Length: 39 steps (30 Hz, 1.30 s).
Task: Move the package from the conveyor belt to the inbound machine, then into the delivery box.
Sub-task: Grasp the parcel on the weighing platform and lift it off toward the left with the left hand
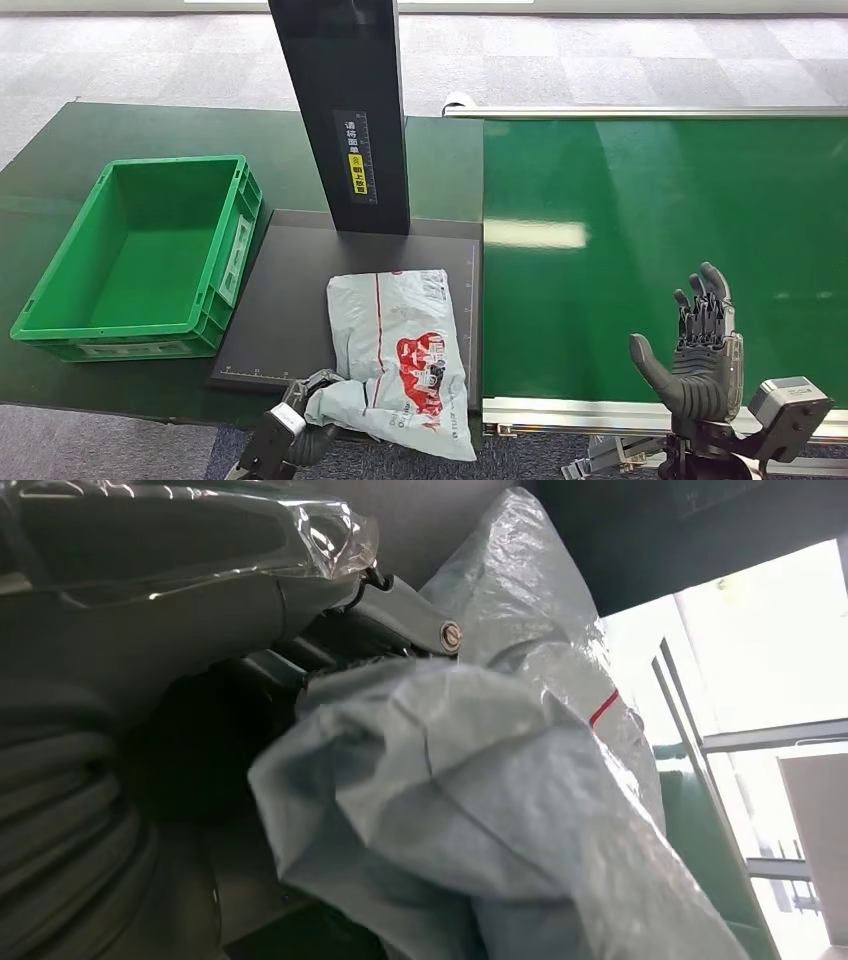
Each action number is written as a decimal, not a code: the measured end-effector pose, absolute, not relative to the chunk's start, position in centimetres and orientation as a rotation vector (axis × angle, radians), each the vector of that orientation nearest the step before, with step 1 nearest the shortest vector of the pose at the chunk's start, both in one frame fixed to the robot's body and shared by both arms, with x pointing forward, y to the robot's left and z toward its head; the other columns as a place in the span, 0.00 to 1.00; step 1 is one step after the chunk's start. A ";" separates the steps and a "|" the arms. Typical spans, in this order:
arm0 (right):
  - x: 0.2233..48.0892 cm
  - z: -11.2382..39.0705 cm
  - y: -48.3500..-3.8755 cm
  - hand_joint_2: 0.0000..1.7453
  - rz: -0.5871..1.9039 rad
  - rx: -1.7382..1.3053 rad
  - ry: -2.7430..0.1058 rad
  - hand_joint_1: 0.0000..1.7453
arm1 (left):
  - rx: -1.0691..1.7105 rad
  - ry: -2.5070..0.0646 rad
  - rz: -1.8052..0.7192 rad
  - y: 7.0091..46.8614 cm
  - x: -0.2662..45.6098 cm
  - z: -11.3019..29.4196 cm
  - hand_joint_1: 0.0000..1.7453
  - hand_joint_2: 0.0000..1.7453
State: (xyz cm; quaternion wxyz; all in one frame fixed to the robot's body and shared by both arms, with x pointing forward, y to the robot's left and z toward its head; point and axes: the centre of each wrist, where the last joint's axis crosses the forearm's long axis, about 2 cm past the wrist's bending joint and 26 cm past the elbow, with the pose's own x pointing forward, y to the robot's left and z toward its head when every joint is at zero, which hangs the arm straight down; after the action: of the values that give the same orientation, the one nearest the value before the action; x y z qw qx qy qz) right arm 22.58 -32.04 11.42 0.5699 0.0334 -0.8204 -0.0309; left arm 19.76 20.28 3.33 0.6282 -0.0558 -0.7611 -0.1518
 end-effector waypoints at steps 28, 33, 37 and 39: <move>24.2 10.9 -29.7 1.00 -0.047 0.135 -1.939 0.00 | 0.661 -2.373 -0.677 28.0 31.6 21.0 1.00 1.00; 25.0 11.3 -29.6 1.00 -0.072 0.143 -1.950 0.00 | 0.964 -2.344 -0.688 31.5 35.2 26.2 1.00 1.00; 25.8 11.7 -29.5 1.00 -0.080 0.136 -1.942 0.00 | 1.315 -2.243 -0.662 37.4 38.5 32.6 1.00 1.00; 26.3 11.8 -29.3 1.00 -0.084 0.140 -1.939 0.00 | 1.495 -2.173 -0.628 40.9 39.3 35.3 1.00 1.00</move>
State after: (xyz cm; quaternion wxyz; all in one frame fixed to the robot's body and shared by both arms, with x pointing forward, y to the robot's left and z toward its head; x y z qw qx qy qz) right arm 26.28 -29.33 11.80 0.5627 0.0594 -0.8237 -0.0359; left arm 39.26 40.93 35.33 0.2133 0.5388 -0.7829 -0.2264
